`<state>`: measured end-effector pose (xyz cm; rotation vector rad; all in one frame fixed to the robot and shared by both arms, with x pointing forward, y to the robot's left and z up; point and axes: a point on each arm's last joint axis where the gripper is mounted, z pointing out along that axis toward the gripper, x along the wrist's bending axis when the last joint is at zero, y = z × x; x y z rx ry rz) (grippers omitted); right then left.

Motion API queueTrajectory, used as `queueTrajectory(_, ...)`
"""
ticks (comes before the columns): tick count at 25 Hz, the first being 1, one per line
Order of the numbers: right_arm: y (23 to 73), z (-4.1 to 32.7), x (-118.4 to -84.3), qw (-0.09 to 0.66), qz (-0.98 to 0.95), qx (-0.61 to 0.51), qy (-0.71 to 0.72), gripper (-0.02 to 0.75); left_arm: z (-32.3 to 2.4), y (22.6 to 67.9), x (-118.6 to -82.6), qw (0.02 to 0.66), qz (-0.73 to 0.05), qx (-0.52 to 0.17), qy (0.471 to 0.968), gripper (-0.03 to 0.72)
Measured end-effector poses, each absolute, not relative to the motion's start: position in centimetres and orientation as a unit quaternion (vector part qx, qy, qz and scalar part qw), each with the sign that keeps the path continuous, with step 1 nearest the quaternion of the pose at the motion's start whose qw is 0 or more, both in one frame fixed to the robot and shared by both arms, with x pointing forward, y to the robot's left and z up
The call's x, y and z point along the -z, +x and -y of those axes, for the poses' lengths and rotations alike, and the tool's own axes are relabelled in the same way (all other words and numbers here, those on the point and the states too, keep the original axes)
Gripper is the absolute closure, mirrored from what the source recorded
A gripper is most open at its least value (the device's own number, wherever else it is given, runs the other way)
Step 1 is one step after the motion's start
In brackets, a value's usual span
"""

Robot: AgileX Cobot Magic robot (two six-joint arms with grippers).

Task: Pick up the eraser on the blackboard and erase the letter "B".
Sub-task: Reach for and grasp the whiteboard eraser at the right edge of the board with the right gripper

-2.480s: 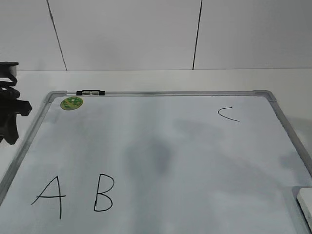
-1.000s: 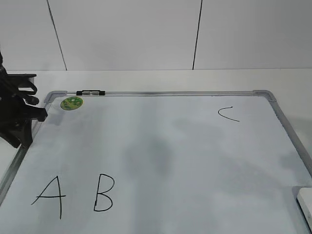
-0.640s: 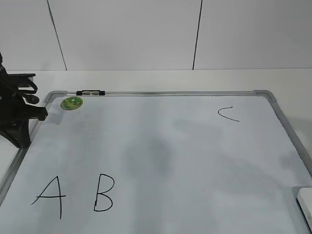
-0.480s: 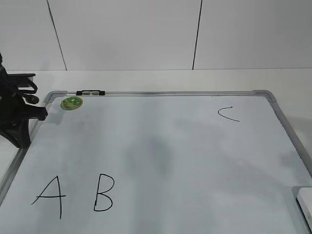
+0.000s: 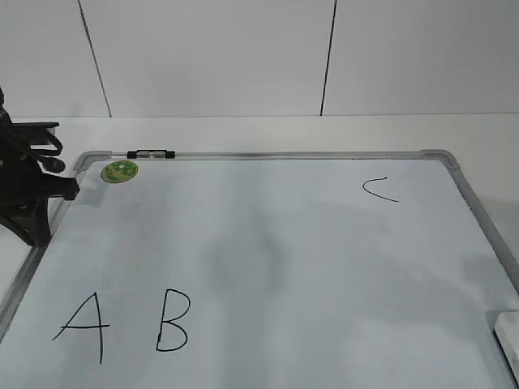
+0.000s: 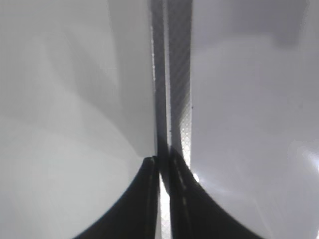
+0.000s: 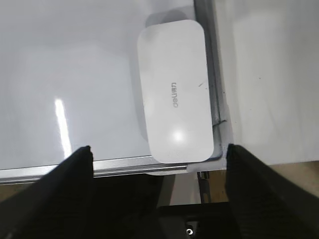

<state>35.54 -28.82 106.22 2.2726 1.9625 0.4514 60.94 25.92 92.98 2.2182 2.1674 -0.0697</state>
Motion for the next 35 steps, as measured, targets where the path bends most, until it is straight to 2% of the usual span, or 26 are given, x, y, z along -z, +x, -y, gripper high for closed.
queueTrajectory(7, 35.5, 28.8, -103.3, 0.029, -0.671, -0.081, 0.737, 0.102, -25.9, 60.9, -93.0, 0.020, -0.699, 0.022, 0.715, 0.666)
queueTrajectory(16, 37.4, 28.4, -101.3, -0.006, -0.686, -0.023, 0.727, 0.101, -25.9, 60.9, -93.0, 0.020, -0.699, 0.022, 0.715, 0.666)
queueTrajectory(35, 40.9, 28.1, -99.0, 0.009, -0.682, -0.044, 0.730, 0.099, -25.9, 60.9, -93.0, 0.020, -0.699, 0.022, 0.715, 0.664)
